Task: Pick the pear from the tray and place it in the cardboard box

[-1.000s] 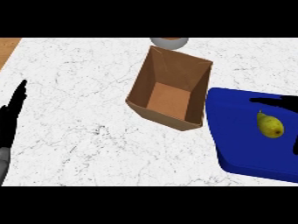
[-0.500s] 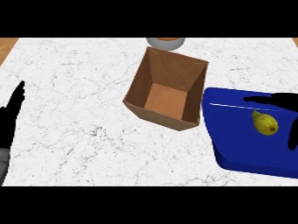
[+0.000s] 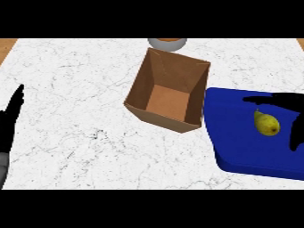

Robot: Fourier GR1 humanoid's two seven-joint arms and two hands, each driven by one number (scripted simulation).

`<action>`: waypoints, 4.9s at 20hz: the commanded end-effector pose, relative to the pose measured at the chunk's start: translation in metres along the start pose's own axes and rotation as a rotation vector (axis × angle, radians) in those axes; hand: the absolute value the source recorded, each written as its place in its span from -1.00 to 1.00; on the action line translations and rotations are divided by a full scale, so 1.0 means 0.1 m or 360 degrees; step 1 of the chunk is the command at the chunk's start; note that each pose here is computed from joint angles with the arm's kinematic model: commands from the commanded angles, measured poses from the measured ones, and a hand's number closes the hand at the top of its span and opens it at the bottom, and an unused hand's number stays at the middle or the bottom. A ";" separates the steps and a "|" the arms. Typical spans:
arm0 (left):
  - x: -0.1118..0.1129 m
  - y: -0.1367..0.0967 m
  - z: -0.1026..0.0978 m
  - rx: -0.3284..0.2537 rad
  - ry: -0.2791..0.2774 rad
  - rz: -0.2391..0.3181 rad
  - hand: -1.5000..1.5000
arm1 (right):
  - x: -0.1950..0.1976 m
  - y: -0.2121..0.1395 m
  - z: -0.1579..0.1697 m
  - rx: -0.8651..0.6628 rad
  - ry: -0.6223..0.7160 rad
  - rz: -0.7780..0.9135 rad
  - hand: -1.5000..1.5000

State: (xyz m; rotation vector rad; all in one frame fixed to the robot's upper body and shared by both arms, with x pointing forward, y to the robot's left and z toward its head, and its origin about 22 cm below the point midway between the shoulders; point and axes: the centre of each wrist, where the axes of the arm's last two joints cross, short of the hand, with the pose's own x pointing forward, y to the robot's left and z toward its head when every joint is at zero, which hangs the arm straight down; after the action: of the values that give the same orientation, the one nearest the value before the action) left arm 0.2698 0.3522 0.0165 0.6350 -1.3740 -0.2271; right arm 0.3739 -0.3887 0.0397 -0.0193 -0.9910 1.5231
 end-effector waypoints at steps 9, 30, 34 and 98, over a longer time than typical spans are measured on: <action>-0.22 0.07 0.21 0.0019 0.0032 0.0007 0.00 | 0.10 -0.04 0.03 0.0288 -0.0150 -0.0056 -1.00; 0.09 0.11 -0.01 0.0007 -0.0028 0.0000 0.00 | 0.17 0.20 -0.46 -0.0416 -0.0092 0.0325 1.00; 0.06 0.04 0.04 0.0021 -0.0016 0.0011 0.00 | 0.20 -0.19 -0.15 -0.0750 -0.0138 0.0625 1.00; 0.14 0.01 0.02 -0.0026 -0.0020 0.0016 0.00 | 3.19 -0.57 -1.73 -0.1113 -0.0799 -0.0261 -1.00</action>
State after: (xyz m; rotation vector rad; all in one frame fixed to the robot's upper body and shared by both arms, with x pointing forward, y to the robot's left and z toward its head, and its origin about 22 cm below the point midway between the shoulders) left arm 0.2746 0.3441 0.0201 0.6191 -1.3957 -0.2462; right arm 0.4338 -0.0395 0.1219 -0.1045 -1.7725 1.0609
